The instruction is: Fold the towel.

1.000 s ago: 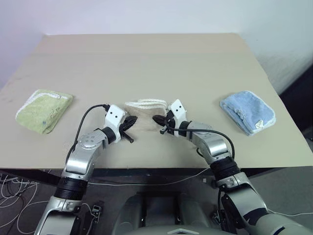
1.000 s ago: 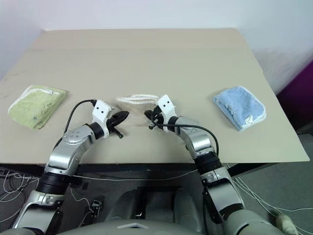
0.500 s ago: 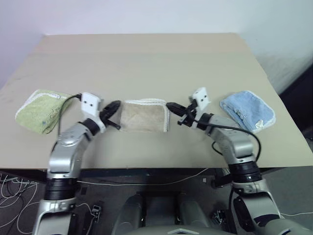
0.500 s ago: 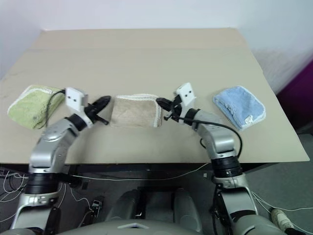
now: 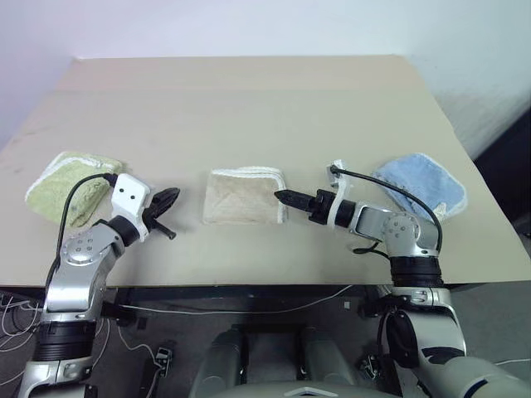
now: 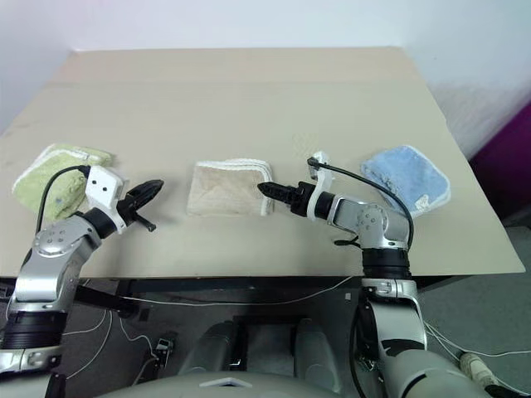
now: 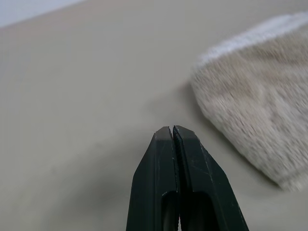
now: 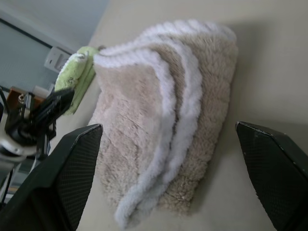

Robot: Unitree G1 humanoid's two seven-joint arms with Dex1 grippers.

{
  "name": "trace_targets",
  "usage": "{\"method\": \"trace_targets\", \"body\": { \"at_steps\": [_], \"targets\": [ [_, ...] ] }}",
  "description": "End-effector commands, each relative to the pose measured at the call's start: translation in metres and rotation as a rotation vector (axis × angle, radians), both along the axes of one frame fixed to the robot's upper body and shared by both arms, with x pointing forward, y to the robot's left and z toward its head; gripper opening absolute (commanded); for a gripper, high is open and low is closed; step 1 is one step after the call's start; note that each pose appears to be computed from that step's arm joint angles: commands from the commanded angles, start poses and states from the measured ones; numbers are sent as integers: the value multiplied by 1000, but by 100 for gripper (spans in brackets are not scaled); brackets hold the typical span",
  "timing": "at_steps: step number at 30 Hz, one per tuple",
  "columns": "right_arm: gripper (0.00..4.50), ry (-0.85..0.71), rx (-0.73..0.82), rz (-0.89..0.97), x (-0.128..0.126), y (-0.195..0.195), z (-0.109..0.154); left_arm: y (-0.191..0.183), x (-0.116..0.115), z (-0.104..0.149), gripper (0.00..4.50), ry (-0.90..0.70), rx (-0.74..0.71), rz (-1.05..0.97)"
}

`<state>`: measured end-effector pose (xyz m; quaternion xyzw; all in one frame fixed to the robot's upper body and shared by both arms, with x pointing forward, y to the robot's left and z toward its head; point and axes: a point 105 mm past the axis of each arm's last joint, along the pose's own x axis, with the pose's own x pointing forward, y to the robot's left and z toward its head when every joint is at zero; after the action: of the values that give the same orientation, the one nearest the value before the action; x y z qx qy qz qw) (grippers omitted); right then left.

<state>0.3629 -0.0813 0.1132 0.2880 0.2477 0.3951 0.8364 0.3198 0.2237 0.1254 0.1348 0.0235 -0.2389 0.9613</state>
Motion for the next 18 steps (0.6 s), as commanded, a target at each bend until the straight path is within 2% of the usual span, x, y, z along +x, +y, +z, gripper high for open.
{"method": "trace_targets", "body": {
  "at_steps": [1, 11, 17, 18],
  "targets": [
    [447, -7, 14, 36, 0, 11, 7, -5, -8, 13, 8, -43, 3, -37],
    [447, 45, -2, 114, 1, 53, -4, -7, -8, 10, 8, -35, 6, -45],
    [447, 71, 23, 112, 4, 63, -6, -8, -9, 10, 8, -39, 7, -44],
    [430, 77, 30, 109, 4, 62, -6, -7, -9, 10, 8, -39, 6, -41]
  ]
}}
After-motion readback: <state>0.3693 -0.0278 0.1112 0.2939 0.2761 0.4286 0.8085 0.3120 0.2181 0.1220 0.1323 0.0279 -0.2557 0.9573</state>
